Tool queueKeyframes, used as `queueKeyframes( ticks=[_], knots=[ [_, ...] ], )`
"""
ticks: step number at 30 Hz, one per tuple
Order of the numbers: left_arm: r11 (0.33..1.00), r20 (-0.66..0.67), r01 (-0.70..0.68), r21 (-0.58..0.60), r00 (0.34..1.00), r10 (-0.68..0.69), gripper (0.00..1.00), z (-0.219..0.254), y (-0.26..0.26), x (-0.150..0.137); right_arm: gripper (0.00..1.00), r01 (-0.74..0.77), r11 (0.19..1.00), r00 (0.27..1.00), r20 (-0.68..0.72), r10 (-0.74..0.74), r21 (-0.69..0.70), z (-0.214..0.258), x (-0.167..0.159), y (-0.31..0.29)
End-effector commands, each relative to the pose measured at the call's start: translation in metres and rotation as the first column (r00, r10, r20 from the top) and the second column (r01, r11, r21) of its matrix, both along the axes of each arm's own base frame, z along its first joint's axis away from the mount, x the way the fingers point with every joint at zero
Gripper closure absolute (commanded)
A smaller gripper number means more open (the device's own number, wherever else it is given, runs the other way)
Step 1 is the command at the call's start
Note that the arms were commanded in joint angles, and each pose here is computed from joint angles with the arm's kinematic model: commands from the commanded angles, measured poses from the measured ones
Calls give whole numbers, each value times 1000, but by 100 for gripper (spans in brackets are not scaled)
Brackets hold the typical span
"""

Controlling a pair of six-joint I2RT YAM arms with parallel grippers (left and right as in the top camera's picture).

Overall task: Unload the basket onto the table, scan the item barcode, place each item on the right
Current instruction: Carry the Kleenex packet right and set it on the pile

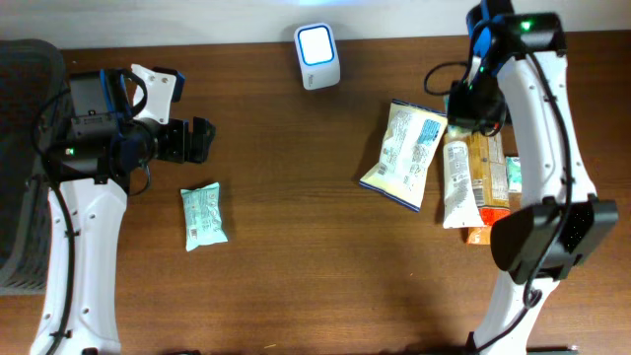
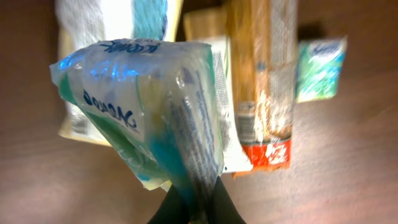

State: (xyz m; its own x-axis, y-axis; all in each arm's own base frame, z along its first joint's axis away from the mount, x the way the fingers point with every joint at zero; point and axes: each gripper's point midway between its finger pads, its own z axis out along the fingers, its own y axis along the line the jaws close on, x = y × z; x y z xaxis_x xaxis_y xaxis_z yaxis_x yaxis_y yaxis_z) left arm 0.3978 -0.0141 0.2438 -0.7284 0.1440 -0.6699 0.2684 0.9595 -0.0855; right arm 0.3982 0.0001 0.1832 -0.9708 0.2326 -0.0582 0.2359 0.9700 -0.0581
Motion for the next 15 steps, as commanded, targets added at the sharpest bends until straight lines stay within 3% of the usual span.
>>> queueKeyframes(
  ticks=[1, 4, 6, 8, 13, 15],
  knots=[
    [1000, 29, 11, 12, 1000, -11, 1, 10, 1, 0, 94, 13, 999, 993, -117, -9, 37, -45, -17, 7],
    [1000, 29, 11, 12, 1000, -11, 1, 10, 0, 0, 61, 16, 999, 981, -193, -9, 33, -64, -33, 7],
    [1000, 29, 11, 12, 1000, -11, 1, 10, 0, 0, 46, 16, 999, 981, -193, -9, 34, -62, -33, 7],
    [1000, 29, 10, 12, 1000, -11, 1, 10, 1, 0, 44, 16, 999, 983, -185, -8, 42, -60, -32, 8],
    [1000, 29, 11, 12, 1000, -11, 1, 10, 1, 0, 49, -80, 912, 993, -47, 108, 403, -43, -6, 76],
    [1000, 29, 11, 12, 1000, -11, 1, 10, 1, 0, 53, -160, 891, 987, 46, 156, 426, -41, 11, 102]
  ],
)
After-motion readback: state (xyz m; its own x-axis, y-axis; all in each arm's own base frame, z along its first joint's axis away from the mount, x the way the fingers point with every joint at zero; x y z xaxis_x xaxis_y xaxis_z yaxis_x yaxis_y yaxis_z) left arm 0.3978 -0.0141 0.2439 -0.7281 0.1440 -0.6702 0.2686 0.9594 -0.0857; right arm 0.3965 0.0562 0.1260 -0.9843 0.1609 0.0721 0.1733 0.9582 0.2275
